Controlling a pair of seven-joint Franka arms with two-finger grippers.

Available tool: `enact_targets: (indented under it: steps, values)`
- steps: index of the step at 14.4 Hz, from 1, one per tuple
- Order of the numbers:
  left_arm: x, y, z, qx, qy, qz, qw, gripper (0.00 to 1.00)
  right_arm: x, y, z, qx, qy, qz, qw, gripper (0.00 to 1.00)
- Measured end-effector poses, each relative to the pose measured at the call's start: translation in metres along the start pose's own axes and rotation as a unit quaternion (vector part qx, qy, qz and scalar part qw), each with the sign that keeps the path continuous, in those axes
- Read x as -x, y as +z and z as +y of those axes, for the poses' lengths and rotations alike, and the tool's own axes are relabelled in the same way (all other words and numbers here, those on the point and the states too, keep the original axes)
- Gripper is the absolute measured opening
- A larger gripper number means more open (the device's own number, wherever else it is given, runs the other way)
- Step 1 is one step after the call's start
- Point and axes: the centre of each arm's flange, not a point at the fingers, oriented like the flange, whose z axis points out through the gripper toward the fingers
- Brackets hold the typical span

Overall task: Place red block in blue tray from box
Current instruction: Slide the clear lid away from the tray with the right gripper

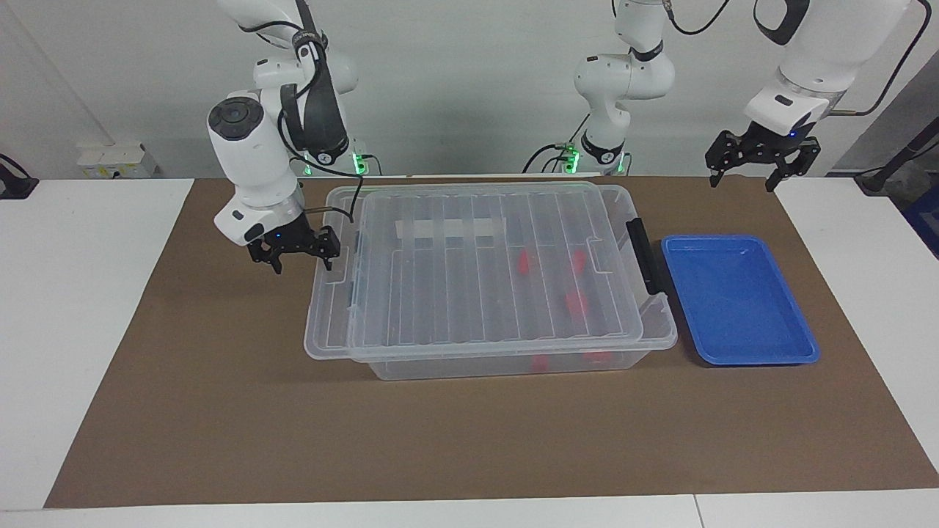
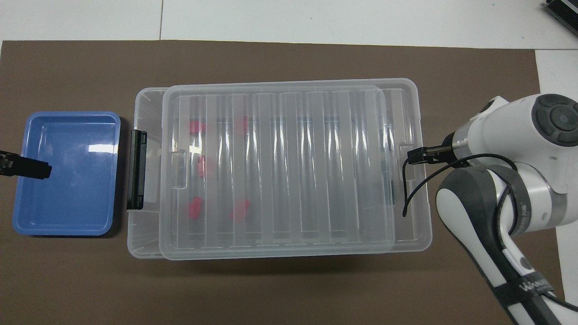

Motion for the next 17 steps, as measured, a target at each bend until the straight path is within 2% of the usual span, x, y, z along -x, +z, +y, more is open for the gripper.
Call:
enact_targets:
  steps: [17]
  values:
    - [0.0, 0.0, 0.0, 0.0, 0.0, 0.0, 1.0, 1.0, 0.0, 0.0, 0.064, 0.002, 0.041, -0.008, 0.999, 1.0]
